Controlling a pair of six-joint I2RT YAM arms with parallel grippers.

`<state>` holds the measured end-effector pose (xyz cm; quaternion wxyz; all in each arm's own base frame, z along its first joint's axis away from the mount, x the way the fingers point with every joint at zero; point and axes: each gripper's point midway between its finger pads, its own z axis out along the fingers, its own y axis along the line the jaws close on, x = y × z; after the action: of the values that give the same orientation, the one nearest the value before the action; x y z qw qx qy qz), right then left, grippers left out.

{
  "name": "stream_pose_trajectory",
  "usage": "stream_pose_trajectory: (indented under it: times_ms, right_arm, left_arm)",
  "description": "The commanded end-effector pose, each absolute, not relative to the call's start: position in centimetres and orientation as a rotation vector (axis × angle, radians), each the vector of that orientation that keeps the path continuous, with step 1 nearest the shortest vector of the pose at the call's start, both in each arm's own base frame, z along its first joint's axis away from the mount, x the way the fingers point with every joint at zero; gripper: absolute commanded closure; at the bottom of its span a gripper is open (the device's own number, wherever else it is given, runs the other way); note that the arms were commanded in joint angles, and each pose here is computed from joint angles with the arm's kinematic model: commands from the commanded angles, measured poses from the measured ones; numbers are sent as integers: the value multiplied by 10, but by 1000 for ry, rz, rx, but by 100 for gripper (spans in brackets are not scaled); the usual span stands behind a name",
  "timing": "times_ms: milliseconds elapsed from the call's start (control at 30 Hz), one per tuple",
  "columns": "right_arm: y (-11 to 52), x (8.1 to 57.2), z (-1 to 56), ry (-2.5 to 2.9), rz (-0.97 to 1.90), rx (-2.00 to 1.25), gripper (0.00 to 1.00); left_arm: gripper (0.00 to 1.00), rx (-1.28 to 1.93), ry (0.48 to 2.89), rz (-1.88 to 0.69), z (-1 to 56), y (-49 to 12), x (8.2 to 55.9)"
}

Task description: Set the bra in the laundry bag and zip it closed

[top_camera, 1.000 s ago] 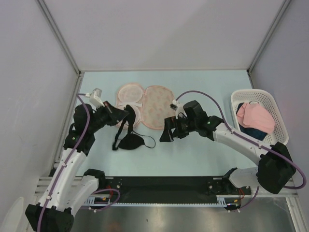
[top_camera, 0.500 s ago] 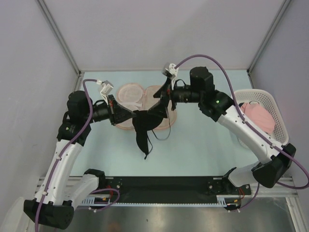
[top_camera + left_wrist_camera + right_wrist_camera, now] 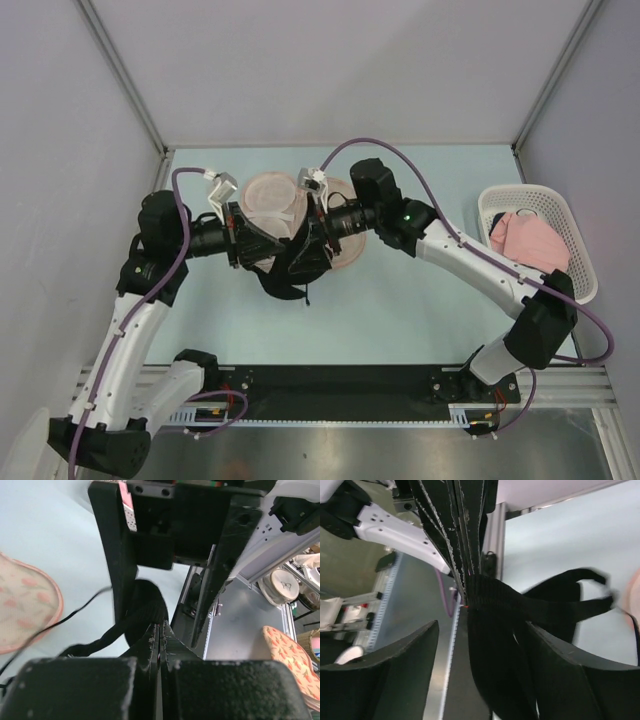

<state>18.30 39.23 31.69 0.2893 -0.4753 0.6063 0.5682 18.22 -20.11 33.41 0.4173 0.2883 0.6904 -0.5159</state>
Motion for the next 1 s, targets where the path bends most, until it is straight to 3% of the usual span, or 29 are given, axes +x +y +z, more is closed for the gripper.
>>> stream_pose_trajectory:
  times_ms: [0, 33, 67, 100, 133, 167, 200, 233, 267, 400, 500, 567, 667, 800, 967]
  right_arm:
    - [397, 170, 338, 1513, 1614, -1291, 37]
    - [398, 170, 342, 1499, 1621, -1284, 42]
    - [397, 168, 343, 1486, 1634, -1292, 67]
    - [398, 168, 343, 1486, 1637, -1292, 85]
    - [397, 169, 344, 1491, 1636, -1291, 97]
    - [397, 169, 344, 1486, 1622, -1298, 100]
    - [394, 171, 340, 1510, 1611, -1303, 100]
    - [391, 171, 341, 1506, 1592, -1310, 100]
    - [389, 174, 341, 1489, 1556, -1319, 100]
    - [377, 174, 339, 1475, 1525, -1350, 100]
    - [372, 173, 338, 1457, 1490, -1375, 100]
    - [368, 171, 340, 1443, 1485, -1384, 100]
    - [367, 170, 340, 1428, 1463, -1402, 100]
    - [366, 167, 339, 1415, 1461, -1422, 100]
    - [370, 160, 333, 1405, 1453, -1462, 100]
  left_arm:
    - [100, 829, 1638, -1305, 346, -204, 168]
    - [100, 836, 1629, -1309, 347, -205, 166]
    - [100, 840, 1625, -1317, 348, -205, 164]
    - [95, 821, 1631, -1306, 348, -205, 166]
    - [83, 783, 1657, -1285, 346, -203, 170]
    - [65, 731, 1690, -1251, 345, -200, 176]
    - [38, 572, 1751, -1166, 345, -191, 193]
    - [27, 440, 1849, -1139, 335, -183, 197]
    - [24, 276, 1927, -1101, 327, -172, 206]
    - [27, -466, 2204, -1205, 262, -158, 194]
    - [27, -705, 2169, -1245, 239, -150, 178]
    - [20, -819, 2163, -1233, 228, -144, 171]
    - [24, -1072, 2334, -1257, 190, -152, 157]
    - [20, -1274, 2509, -1194, 159, -156, 151]
    - [18, -1364, 2518, -1212, 152, -162, 169]
